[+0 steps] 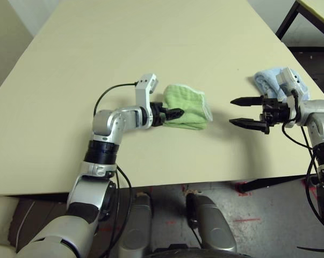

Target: Fold the towel and set it aside.

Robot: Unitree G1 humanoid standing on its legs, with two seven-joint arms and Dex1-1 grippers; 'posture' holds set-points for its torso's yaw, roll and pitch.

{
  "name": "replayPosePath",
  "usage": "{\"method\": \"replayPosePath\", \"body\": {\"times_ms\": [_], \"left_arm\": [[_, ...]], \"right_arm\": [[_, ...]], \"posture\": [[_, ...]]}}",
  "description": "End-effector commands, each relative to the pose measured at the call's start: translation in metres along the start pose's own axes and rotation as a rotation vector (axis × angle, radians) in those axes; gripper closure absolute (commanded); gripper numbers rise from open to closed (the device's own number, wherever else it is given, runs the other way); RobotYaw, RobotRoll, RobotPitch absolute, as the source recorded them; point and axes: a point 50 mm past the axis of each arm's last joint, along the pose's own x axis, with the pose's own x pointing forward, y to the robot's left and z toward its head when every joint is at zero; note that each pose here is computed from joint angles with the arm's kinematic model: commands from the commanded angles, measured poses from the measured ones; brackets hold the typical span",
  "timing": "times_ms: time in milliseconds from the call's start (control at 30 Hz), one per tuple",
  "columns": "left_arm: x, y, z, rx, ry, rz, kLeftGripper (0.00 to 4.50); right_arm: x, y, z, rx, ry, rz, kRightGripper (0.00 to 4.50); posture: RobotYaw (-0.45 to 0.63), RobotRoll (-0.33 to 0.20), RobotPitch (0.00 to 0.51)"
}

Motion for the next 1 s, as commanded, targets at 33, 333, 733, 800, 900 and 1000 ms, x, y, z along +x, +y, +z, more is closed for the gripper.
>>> {"method": "replayPosePath", "body": {"times_ms": [33,333,733,800,900,1000], "left_arm": [[-0.001,0.004,0.0,-0.034,-0.032,0.031,3.34],[-0.03,0.007,0.021,-0.179,-0.246,0.073,4.48],[-0.161,0.07,0.042,-0.399,-0.797,0.556,4.48],[-0.171,0.078,0.039,-0.441,-0.827,0.604,4.48],[-0.184,0.092,0.033,-0.484,-0.869,0.672,4.48],[-0.193,0.106,0.023,-0.544,-0.902,0.739,4.48]], "right_arm": [[0.002,0.002,0.0,-0.013,-0.005,0.012,0.0],[0.011,-0.003,0.003,-0.032,-0.034,0.022,0.0],[0.035,-0.01,0.005,-0.025,-0.095,0.04,0.0],[0.039,-0.011,0.006,-0.028,-0.099,0.047,0.0],[0.044,-0.013,0.007,-0.032,-0.104,0.055,0.0],[0.046,-0.014,0.009,-0.037,-0.105,0.06,0.0]], "posture": [[0.04,0.0,0.141],[0.08,0.0,0.138],[0.18,0.0,0.147],[0.19,0.0,0.148],[0.21,0.0,0.149],[0.21,0.0,0.15]]}}
